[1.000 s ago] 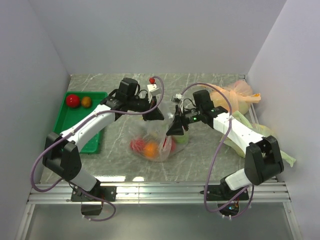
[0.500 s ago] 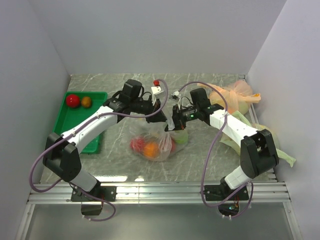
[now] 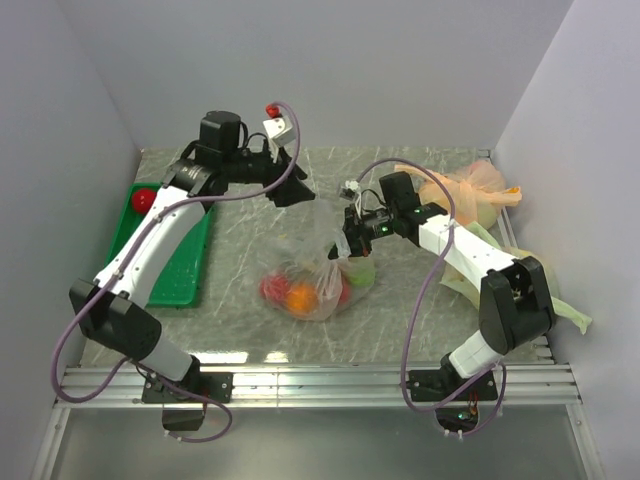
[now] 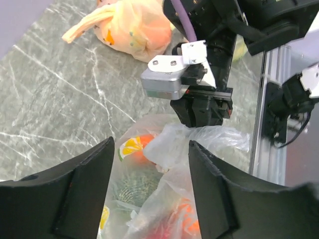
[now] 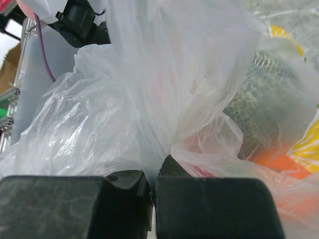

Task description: Place the fake fruits into the plastic bag and tie a complex knot

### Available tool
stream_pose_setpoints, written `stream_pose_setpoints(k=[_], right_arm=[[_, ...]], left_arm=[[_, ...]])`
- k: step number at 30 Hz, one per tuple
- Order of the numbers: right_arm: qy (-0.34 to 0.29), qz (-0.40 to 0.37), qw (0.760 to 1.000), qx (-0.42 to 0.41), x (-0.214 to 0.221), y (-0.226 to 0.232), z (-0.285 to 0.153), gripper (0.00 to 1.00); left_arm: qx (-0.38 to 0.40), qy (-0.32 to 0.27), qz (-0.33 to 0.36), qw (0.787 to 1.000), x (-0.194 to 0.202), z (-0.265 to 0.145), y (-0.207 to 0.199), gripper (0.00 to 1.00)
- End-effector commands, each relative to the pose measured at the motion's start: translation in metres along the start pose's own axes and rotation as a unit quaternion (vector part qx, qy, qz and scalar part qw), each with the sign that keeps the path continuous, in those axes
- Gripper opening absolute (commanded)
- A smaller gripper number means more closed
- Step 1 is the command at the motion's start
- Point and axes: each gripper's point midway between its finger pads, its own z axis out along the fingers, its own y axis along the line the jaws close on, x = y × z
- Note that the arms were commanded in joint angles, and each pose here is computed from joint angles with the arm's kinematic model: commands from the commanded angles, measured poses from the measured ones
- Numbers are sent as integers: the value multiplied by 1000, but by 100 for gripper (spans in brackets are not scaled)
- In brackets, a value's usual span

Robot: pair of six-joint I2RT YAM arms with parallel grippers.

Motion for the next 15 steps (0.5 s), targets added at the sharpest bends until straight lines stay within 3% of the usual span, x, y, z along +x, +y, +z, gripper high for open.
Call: stream_pose_setpoints(k=[1,7,10,12,15], right_arm=[[-5,-59,998,-25,-18,7,0,0],[7,-67,997,-29,-19,9,-1,0],[10,-63,998,-29,-16,8,0,0],[10,-60,998,-28,-16,6,1,0],[11,-50,998,-26,-15,3,2,0]], left_arm=[[27,35,8,999,15,12,3,67],[86,48,29,995,24,24,0,68],[114,55,21,992,30,27,-7,54],[132,66,18,989,38,27,-11,38],[144,59,24,988,37,25,-17,26]])
